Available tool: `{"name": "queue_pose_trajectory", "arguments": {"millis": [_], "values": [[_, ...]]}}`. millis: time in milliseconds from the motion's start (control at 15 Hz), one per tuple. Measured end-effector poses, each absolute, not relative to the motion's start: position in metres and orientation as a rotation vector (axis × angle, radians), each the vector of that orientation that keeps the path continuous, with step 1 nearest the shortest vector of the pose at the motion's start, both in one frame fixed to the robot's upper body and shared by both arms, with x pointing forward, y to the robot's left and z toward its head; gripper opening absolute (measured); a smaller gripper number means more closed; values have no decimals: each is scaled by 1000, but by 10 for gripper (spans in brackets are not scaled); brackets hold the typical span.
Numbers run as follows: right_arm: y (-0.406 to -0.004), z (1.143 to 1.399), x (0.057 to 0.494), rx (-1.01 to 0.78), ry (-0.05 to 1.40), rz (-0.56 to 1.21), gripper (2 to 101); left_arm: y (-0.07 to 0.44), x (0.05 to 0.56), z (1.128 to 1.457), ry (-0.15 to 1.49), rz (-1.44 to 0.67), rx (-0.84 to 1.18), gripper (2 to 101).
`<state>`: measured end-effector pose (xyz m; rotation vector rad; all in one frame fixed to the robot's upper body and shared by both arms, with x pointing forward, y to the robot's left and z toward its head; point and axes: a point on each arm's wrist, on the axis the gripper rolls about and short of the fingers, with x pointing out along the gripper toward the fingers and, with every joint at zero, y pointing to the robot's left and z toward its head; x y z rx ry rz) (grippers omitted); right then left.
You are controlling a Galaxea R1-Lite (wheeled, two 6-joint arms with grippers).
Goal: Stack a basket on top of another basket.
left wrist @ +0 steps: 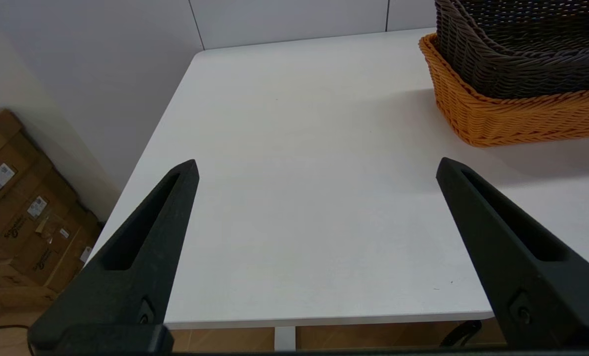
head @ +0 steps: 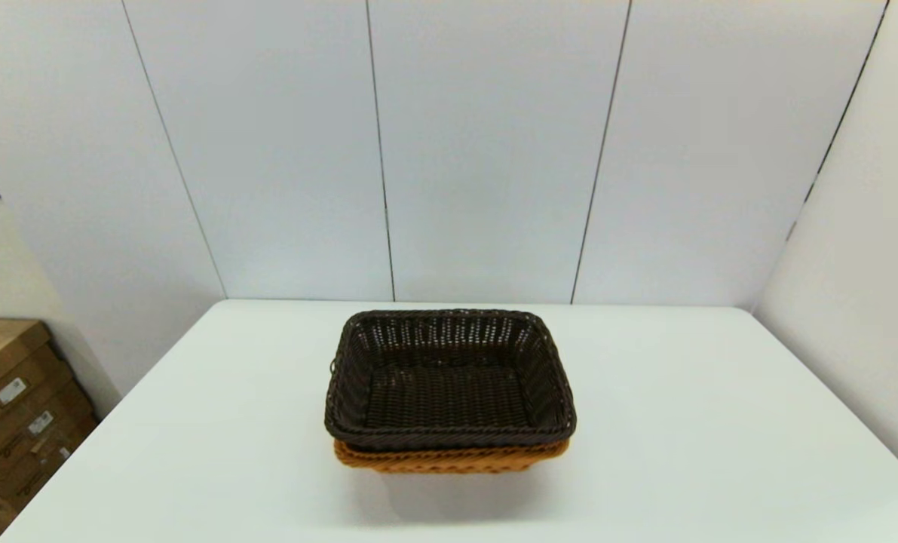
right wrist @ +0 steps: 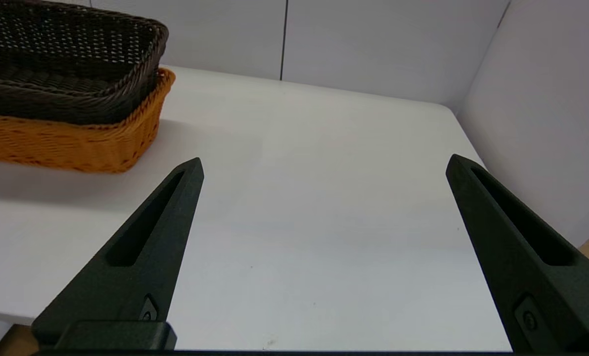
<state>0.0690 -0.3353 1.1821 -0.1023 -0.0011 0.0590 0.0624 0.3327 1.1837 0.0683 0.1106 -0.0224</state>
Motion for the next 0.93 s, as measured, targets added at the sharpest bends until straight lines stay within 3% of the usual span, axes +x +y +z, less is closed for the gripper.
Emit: {"name": "queue_pose_trajectory", "arguments": {"millis": [933], "values": [[-335, 1182, 69, -94, -2, 54, 973, 333, 62, 1184, 111, -22, 68, 978]]}}
